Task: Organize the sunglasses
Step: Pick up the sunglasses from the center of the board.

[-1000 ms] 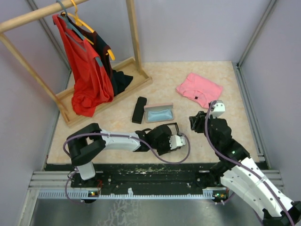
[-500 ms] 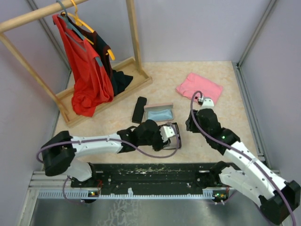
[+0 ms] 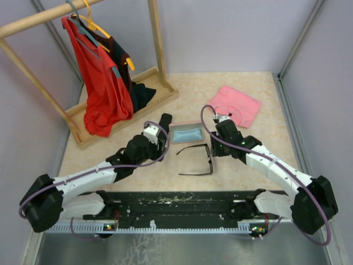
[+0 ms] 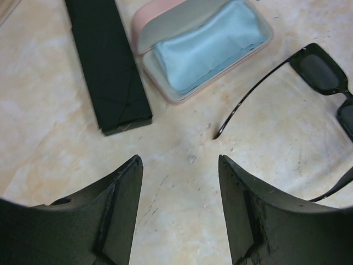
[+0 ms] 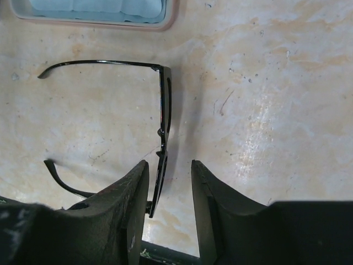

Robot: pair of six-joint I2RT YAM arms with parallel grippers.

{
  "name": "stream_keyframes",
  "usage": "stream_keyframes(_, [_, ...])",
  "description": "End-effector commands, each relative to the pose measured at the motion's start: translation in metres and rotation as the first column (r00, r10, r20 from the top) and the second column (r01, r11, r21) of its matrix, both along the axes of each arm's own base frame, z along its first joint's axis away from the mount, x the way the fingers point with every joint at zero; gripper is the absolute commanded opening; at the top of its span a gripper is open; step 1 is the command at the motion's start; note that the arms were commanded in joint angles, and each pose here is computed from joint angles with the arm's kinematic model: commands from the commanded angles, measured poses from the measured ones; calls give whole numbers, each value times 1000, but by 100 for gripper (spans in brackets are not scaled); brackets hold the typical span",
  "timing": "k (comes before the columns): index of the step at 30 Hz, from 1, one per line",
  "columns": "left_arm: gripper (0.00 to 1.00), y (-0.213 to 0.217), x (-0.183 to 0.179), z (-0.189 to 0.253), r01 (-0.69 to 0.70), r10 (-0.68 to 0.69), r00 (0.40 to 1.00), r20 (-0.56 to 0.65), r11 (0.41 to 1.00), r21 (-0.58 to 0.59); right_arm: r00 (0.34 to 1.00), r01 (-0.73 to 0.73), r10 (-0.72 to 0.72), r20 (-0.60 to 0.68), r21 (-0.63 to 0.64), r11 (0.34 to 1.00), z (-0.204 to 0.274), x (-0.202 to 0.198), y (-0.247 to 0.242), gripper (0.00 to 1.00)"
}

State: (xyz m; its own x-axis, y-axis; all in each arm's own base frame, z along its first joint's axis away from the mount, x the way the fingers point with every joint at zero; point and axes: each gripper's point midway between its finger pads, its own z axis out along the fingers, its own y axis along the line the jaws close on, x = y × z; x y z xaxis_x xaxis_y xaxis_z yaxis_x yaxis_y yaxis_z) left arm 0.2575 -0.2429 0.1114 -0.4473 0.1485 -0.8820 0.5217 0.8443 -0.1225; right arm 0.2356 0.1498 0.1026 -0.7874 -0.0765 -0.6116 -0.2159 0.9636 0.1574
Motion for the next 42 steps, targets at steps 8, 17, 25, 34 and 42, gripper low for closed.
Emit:
stream_keyframes(8, [66, 65, 2, 1, -266, 271, 953, 135, 962, -56, 998, -70, 69, -13, -137, 988, -6, 11, 25, 32])
stream_keyframes(17, [66, 67, -2, 3, -252, 265, 951, 157, 963, -98, 998, -49, 42, -38, -187, 981, -24, 1, 24, 29])
stream_keyframes(25, [66, 63, -3, 2, -232, 245, 957, 153, 968, -95, 998, -34, 24, -49, -198, 980, -37, -1, 21, 26])
stream_keyframes(34, [66, 62, -4, 1, -222, 234, 960, 152, 971, -94, 997, -39, 25, -68, -201, 979, -48, -3, 22, 23])
stream_keyframes(42, [66, 60, -4, 1, -213, 226, 962, 154, 972, -94, 998, -37, 26, -58, -198, 979, -50, 2, 25, 21])
